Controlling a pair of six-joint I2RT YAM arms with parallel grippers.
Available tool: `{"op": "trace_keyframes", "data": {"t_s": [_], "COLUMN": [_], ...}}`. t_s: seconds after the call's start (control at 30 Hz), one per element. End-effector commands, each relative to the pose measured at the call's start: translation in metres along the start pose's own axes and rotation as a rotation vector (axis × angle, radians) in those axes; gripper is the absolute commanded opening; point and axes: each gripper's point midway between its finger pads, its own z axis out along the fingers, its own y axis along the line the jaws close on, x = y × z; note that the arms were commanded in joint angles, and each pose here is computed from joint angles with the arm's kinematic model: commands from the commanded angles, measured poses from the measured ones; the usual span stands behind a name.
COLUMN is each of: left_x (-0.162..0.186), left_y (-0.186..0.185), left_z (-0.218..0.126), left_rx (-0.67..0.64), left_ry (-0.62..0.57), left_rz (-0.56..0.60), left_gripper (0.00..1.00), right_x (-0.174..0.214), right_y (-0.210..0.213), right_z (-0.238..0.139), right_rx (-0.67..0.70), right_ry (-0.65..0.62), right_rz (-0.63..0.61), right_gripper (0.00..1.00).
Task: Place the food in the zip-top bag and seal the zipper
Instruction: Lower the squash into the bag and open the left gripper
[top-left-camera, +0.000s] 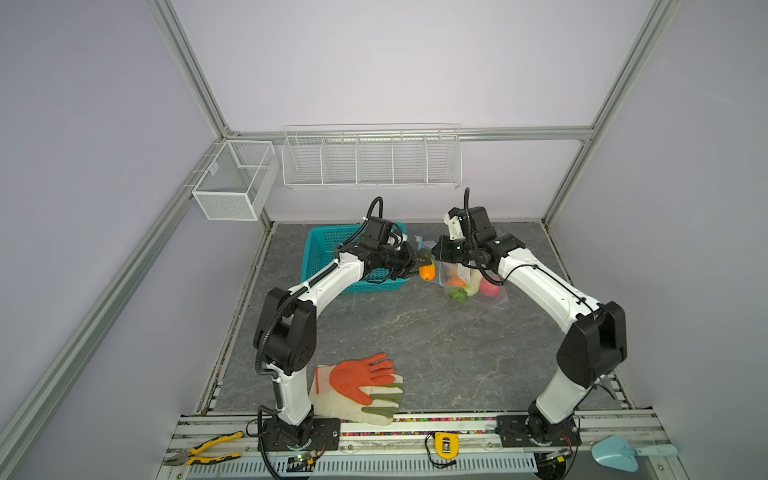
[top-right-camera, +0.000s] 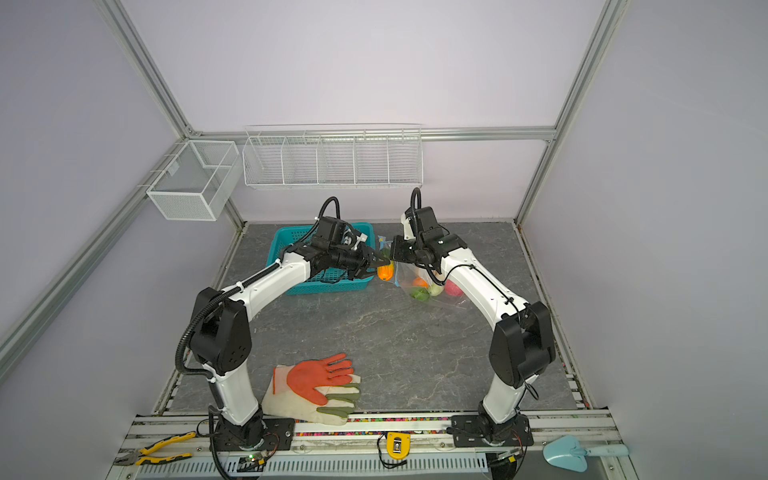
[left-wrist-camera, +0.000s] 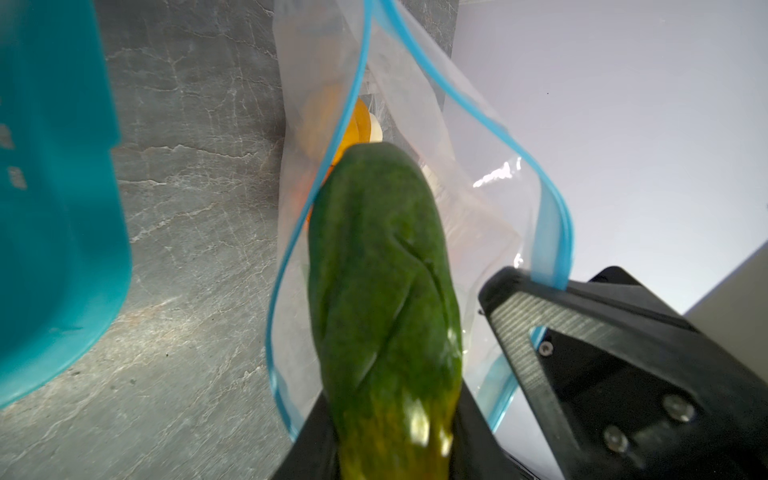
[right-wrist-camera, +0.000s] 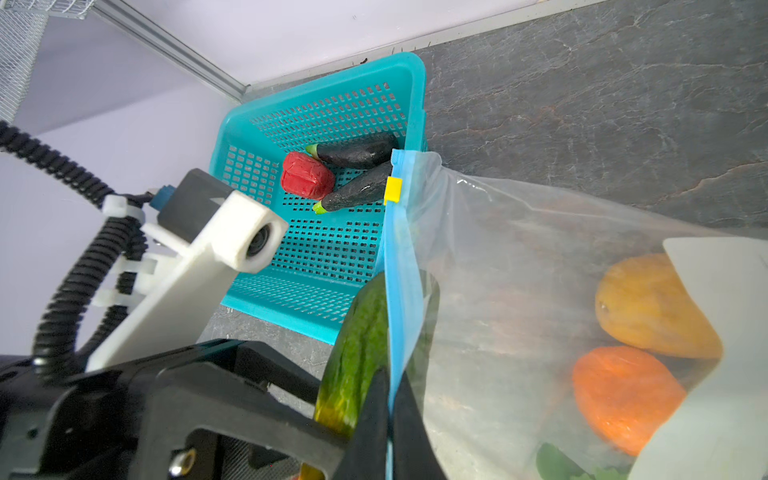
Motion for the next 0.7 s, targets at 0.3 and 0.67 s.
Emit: {"op": "trace_keyframes", "data": {"t_s": [0.3, 0.67], "left_x": [-0.010, -0.009], "left_y": [-0.010, -0.004], "left_z": [0.009, 0.015], "left_rx": [0.010, -0.012], "left_ry": [-0.020, -0.014], "left_rz": [0.024, 0.027], "left_gripper": [0.36, 0.47], "right_x": [-0.010, -0.010], "right_y": [0.015, 0.014], "right_z": [-0.011, -0.010], "right_rx": [-0.041, -0.039], "right_ry": [-0.038, -0.036], "right_rz": [-0.016, -0.015], "right_gripper": [0.07, 0.07]}}
